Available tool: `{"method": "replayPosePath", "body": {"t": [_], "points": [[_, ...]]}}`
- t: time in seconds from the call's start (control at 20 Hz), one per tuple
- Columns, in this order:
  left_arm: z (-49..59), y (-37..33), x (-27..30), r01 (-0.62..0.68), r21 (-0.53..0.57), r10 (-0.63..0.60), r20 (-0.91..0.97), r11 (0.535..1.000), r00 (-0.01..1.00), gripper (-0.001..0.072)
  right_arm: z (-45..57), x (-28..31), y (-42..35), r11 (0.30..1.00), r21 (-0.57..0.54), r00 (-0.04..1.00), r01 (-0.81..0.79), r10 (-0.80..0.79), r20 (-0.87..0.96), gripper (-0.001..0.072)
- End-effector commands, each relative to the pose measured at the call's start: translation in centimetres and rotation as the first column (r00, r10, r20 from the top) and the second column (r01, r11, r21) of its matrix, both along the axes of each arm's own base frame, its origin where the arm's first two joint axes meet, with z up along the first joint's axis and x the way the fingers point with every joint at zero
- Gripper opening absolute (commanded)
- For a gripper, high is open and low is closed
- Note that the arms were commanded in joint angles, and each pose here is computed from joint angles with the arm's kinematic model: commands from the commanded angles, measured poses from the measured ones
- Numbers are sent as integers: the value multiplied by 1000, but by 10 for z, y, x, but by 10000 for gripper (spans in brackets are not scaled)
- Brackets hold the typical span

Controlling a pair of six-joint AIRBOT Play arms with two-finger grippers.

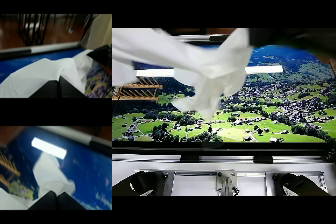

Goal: Fold the shirts.

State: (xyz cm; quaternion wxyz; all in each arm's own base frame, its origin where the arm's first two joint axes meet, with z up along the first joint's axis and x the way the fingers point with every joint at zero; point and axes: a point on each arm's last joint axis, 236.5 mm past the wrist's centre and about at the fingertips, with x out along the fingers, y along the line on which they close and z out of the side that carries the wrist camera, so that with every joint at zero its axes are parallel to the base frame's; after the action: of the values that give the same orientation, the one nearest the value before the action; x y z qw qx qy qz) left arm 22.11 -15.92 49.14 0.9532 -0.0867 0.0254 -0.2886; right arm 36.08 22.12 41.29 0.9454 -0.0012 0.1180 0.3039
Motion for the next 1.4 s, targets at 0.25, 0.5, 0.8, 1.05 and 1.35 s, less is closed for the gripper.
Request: {"method": "replayPosePath", "body": {"t": [0.25,0.5,0.8,1.05,1.35], "points": [[-61,76,-5,-176,288,235,-186,941,954,42,30,-127,-43,997,50,996,-56,59,-67,64],[-174,115,2,-208,631,517,-354,747,779,42,-149,-90,24,977,-26,767,-213,151,-623,64],[-310,124,10,-117,822,713,-402,558,574,42,-353,-92,90,957,-27,386,-290,91,-918,190],[-416,140,-17,-40,881,821,-422,472,384,46,-355,-77,51,926,-188,462,-328,-16,-887,539],[-438,122,-8,-80,838,792,-474,540,384,720,-276,-55,-161,774,-633,586,27,-525,-617,539]]}}
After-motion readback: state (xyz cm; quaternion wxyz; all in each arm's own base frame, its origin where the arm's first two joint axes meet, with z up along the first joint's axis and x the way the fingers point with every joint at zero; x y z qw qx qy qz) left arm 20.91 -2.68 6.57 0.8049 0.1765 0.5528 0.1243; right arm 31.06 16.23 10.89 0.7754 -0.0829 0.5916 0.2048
